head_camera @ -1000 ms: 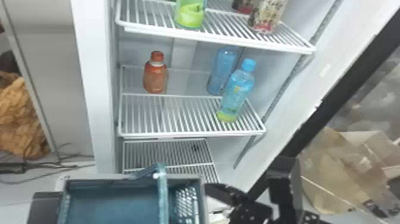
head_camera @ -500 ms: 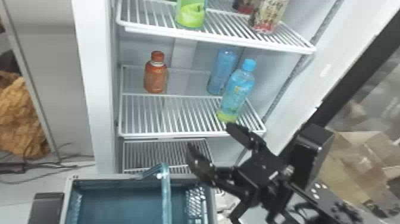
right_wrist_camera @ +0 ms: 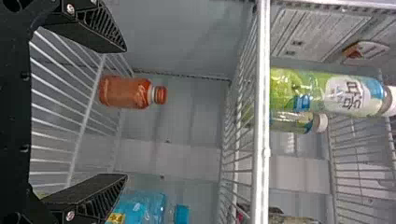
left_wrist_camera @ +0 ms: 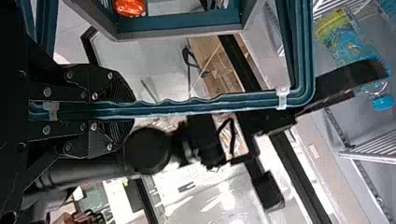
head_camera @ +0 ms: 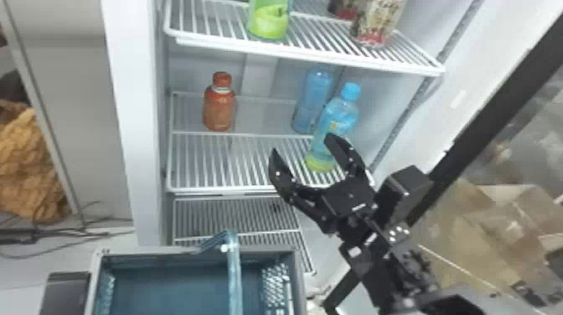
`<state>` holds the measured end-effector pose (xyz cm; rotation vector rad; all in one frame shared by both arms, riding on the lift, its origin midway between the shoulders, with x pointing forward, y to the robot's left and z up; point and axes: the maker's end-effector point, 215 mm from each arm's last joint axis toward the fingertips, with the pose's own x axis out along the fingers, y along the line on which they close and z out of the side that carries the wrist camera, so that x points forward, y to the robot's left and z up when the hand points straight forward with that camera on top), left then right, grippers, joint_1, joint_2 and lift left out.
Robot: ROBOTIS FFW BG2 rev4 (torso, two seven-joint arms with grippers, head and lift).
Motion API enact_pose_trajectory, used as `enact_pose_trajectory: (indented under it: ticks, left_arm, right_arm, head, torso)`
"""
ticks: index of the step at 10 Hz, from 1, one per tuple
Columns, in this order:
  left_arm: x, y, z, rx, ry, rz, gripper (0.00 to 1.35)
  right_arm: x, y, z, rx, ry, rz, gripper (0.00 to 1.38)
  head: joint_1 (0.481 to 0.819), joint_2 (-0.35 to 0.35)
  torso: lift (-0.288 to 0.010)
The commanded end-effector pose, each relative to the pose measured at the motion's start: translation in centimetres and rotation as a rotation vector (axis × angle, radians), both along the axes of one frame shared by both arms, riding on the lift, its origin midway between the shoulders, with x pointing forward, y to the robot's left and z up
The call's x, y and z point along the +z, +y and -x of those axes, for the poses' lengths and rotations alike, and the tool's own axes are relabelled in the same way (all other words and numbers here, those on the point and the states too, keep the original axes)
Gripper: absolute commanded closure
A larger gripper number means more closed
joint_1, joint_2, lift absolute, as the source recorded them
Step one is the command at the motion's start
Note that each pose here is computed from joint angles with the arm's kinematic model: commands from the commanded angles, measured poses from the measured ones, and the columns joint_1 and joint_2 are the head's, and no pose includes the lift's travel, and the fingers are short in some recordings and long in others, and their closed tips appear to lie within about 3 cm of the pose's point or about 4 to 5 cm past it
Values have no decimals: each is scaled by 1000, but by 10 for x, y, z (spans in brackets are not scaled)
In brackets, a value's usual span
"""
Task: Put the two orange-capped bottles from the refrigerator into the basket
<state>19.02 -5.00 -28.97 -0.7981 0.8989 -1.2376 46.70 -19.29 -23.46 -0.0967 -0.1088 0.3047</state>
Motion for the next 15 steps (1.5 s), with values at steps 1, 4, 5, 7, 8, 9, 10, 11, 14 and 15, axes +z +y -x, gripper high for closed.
enact_pose_trajectory:
  ticks: [1,4,5,7,8,9,10,11,14,15]
  left_arm:
    - [1,-1,1,-1,2,4,1194]
    - [3,-2,3,0,9,16,1194]
    - [4,-1,2,5,9,22,1194]
    - [6,-2,2,7,10,29,1194]
    - [6,-2,2,6,10,28,1194]
    - [6,-3,4,-3,13,32,1194]
    - [6,-4,4,-9,15,36,1194]
    - [6,-5,4,-10,20,42,1194]
    - [8,-8,3,-13,22,56,1194]
    - [9,-9,3,-17,26,62,1194]
  right_arm:
    - [-5,11,-20,12,-27,-18,104]
    - [-27,30,-54,35,-26,-31,104]
    - [-32,36,-66,41,-27,-34,105]
    - [-31,48,-87,59,-30,-31,105]
    - [-38,57,-101,74,-12,-39,105]
    - [-42,58,-111,74,-4,-38,104]
    - [-44,59,-120,69,1,-31,105]
    - [-49,63,-128,67,5,-23,105]
    - [-50,74,-156,58,5,-3,105]
    - [-50,75,-165,50,5,0,105]
  head:
    - [695,-350]
    - [695,-350]
    - [695,-350]
    - [695,-326]
    - [695,-311]
    - [695,-295]
    - [695,-282]
    - [695,-275]
    - [695,-258]
    - [695,-250]
  torso:
    - [-288]
    - [-288]
    - [-288]
    - [-288]
    - [-288]
    - [-288]
    - [-288]
    - [-288]
    - [-288]
    - [-288]
